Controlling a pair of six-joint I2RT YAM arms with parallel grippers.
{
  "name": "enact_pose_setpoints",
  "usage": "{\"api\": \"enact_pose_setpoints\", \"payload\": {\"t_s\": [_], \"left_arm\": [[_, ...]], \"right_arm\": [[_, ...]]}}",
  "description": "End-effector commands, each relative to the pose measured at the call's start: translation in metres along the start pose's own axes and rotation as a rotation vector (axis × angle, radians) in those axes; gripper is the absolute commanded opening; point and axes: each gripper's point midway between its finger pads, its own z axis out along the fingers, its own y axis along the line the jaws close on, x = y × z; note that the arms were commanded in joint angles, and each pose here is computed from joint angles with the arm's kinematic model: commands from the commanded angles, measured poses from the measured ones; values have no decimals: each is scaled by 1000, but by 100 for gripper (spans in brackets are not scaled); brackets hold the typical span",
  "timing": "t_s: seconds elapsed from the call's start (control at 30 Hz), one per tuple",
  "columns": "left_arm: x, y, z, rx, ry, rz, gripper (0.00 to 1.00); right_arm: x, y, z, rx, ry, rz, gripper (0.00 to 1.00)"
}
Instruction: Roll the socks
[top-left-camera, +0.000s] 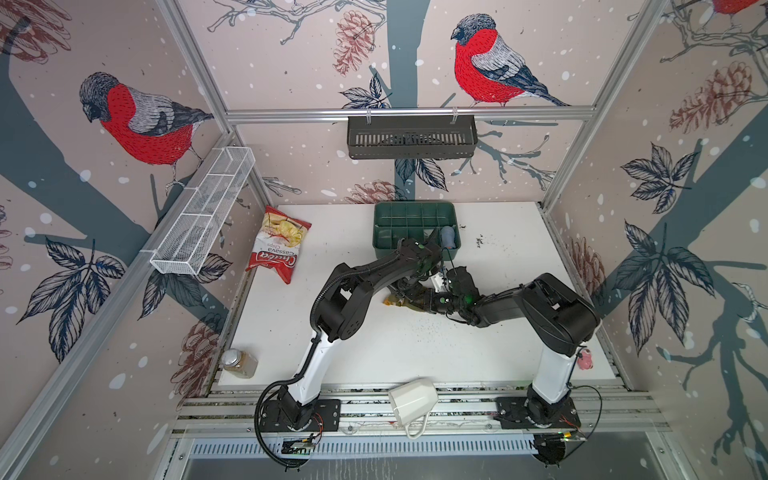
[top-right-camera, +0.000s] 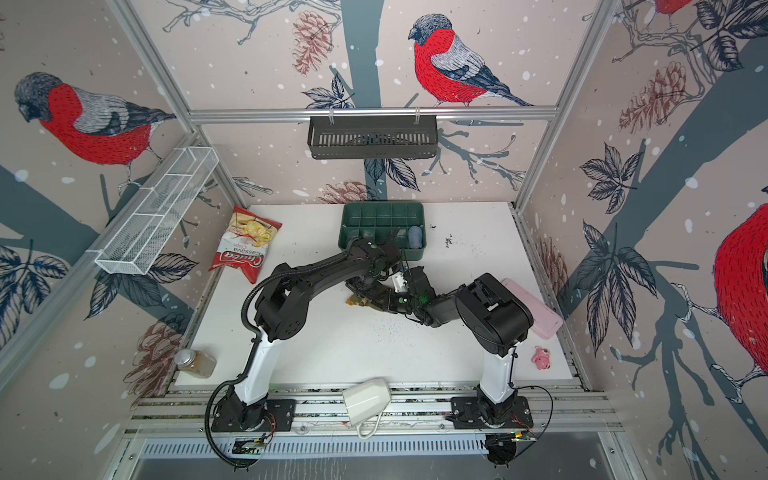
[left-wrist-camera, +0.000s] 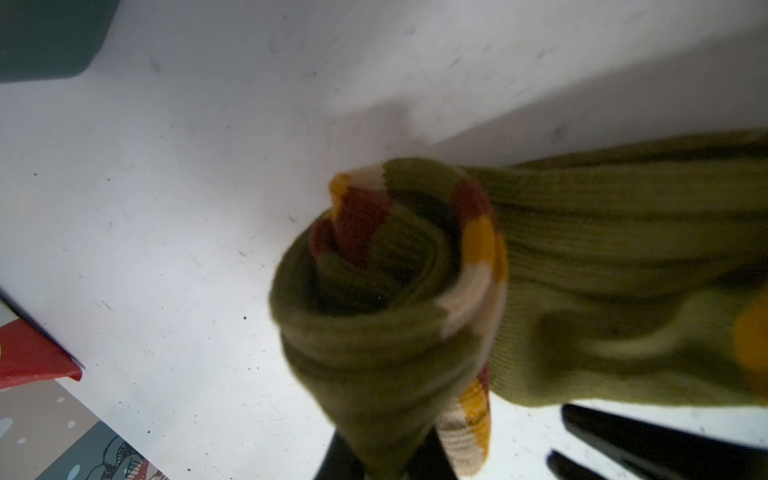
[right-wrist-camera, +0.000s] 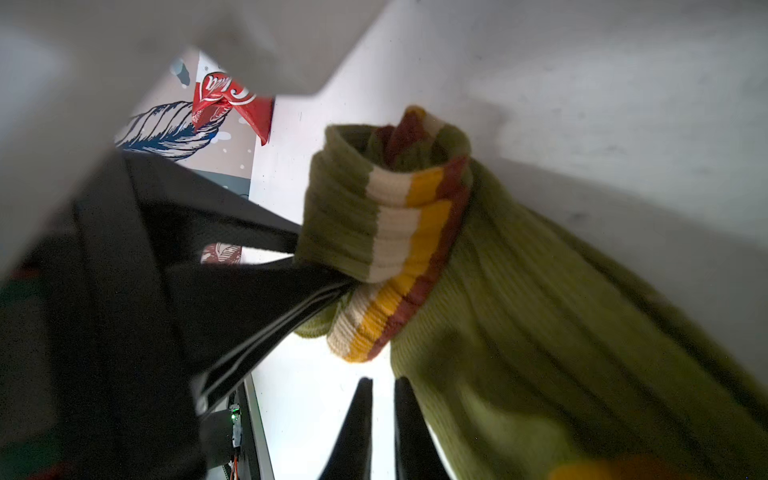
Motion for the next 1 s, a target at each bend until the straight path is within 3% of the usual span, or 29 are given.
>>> {"api": "enact_pose_setpoints", "payload": {"t_s": [0.0, 0.53, 0.97], "left_arm": [[0, -4, 0, 24, 5, 6, 8], [-1, -20, 1, 121, -3, 34, 11], [-3, -27, 1, 188, -16, 40, 12]], "right_arm": [[-11, 13, 4, -61, -24, -19, 13], [-22, -7, 18, -2, -42, 2, 10], [-33, 16, -1, -79, -117, -10, 10]]}}
